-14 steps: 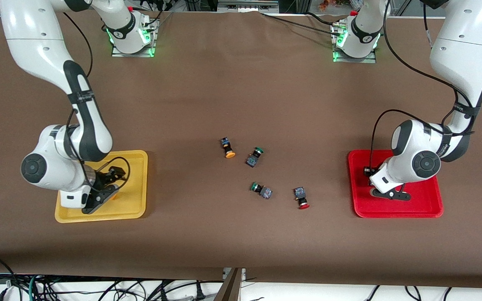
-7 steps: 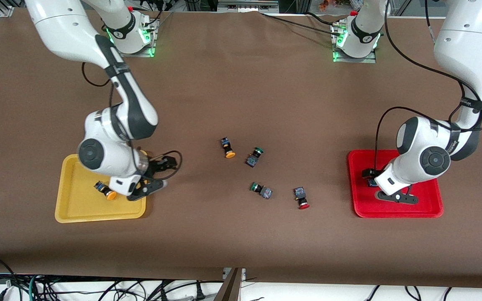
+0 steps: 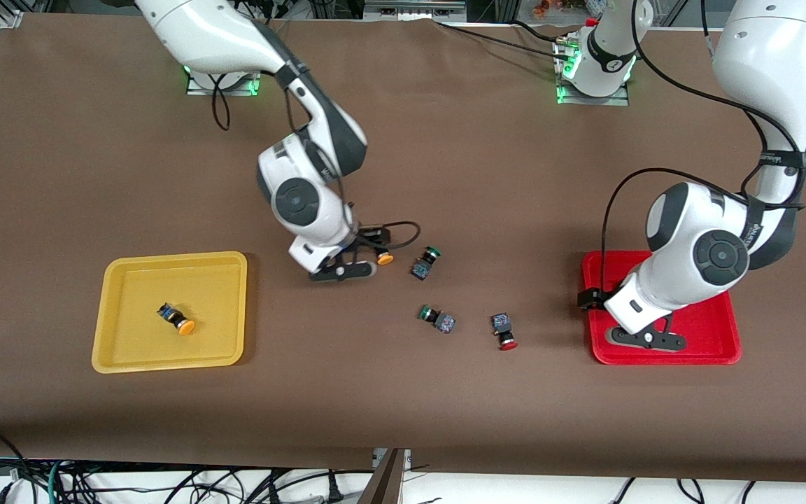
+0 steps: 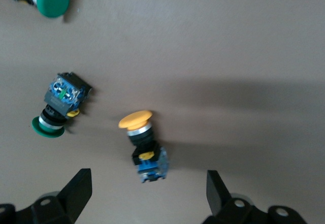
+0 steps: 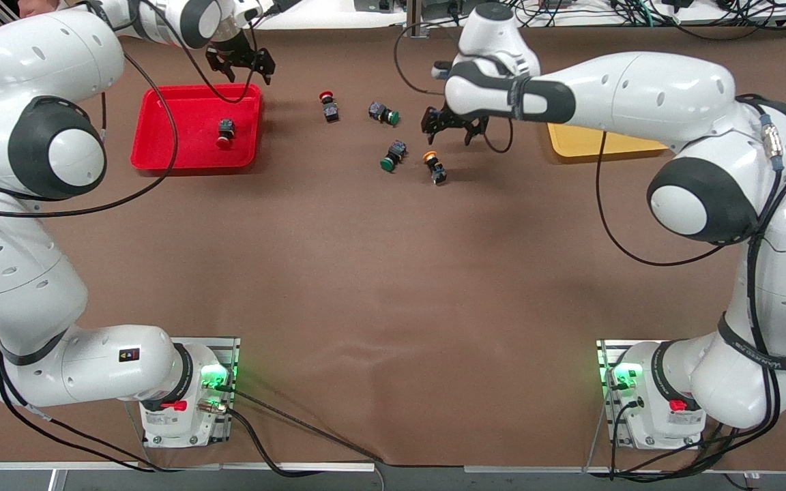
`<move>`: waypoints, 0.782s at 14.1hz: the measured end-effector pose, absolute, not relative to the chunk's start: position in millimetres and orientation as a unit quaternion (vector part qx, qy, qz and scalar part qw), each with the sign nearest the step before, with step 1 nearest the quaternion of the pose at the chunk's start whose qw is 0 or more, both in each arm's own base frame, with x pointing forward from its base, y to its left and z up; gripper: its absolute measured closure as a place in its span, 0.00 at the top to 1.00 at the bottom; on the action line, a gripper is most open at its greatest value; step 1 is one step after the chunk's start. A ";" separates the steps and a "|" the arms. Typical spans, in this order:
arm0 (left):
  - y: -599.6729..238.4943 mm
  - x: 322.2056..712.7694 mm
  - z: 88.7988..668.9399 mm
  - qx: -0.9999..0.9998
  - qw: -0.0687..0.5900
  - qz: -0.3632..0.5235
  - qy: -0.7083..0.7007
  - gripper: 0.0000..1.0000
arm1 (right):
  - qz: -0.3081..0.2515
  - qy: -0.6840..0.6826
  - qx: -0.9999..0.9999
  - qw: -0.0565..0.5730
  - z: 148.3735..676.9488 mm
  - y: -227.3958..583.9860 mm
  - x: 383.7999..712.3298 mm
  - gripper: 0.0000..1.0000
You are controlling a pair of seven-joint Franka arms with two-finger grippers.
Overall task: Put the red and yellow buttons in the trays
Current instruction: 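Grasp the second yellow button with the right gripper while the left gripper grasps red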
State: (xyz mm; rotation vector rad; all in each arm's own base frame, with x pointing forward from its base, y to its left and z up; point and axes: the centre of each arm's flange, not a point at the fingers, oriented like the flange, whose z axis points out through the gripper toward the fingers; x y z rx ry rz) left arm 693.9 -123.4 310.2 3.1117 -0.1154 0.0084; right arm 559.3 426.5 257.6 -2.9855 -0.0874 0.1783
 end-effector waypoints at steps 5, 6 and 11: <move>-184.6 712.1 290.8 0.999 0.037 0.021 -0.009 1.00 | 0.049 -0.020 -0.996 0.074 220.3 435.3 537.9 1.00; -192.0 716.9 282.8 0.998 0.046 0.033 -0.010 1.00 | 0.049 -0.025 -0.996 0.071 214.7 439.9 532.2 1.00; -252.7 713.8 237.2 0.993 0.082 0.076 0.028 1.00 | 0.036 -0.044 -0.997 0.052 194.7 446.0 521.0 0.99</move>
